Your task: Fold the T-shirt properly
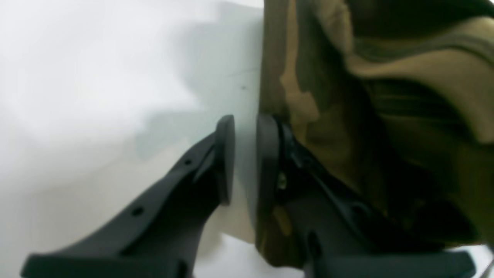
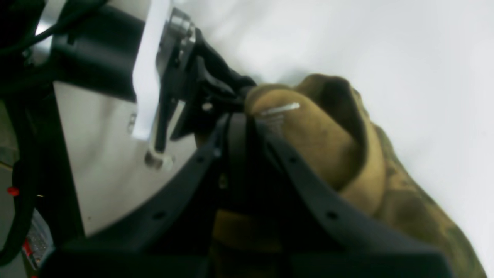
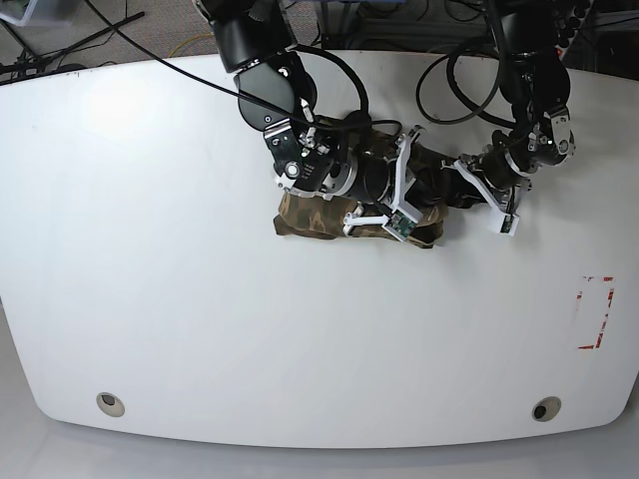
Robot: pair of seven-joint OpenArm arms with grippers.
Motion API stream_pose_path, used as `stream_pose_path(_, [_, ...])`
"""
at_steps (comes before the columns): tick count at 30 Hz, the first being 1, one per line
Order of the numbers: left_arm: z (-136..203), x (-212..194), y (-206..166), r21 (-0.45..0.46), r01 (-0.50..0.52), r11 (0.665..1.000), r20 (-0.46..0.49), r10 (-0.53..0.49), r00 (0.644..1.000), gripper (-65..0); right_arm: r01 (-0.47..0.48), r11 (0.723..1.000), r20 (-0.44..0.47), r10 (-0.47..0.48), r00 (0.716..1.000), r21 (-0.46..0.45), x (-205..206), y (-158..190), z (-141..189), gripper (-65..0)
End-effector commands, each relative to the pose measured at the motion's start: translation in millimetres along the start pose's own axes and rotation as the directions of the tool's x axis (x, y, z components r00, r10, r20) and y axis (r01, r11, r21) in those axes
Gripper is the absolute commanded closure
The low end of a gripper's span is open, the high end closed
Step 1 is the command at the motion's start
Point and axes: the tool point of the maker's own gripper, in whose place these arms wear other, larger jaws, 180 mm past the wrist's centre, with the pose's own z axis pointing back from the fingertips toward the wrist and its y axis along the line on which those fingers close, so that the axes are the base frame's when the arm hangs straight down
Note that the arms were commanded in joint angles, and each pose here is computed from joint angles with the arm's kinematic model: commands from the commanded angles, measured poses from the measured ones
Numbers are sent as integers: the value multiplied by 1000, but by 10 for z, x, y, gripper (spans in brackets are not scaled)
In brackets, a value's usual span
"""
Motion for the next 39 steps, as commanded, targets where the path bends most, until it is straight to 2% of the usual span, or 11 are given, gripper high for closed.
stream_pose_path(1, [6,25,-47,-22,-5,1000,0,5,1000,-86,-6,999,76,3,997,44,197,116,-64,-17])
stream_pose_path(9, [13,31,-49,-27,-10,1000,5,10,1000,-86,60,996,51,-63,997,69,-61,120,-202,-282])
stream_pose_path(13, [27,37,-22,-21,-13,1000,8,13,1000,-87,69,995,80,-75,994,71,-41,113,-214,-361])
stream_pose_path(18, [203,173,220,42,-1,999,45,-1,999,-87,33,998,134,-41,990,60,163,139,-113,-373])
stream_pose_path(26, [504,270,558,142,-48,989,116,32,993,-89,-63,998,191,60,980,14,525,231,195,-373])
stream_pose_path(30, [708,391,757,202,-27,979,139,-2,990,-89,-86,996,215,85,973,-5,638,238,291,-371])
stream_pose_path(37, [917,404,930,254,33,967,104,-62,993,-89,-11,993,248,40,968,-114,607,-97,552,-369])
stream_pose_path(39, [972,400,944,264,53,963,94,-81,992,-89,3,989,233,32,972,-149,522,-237,617,-349])
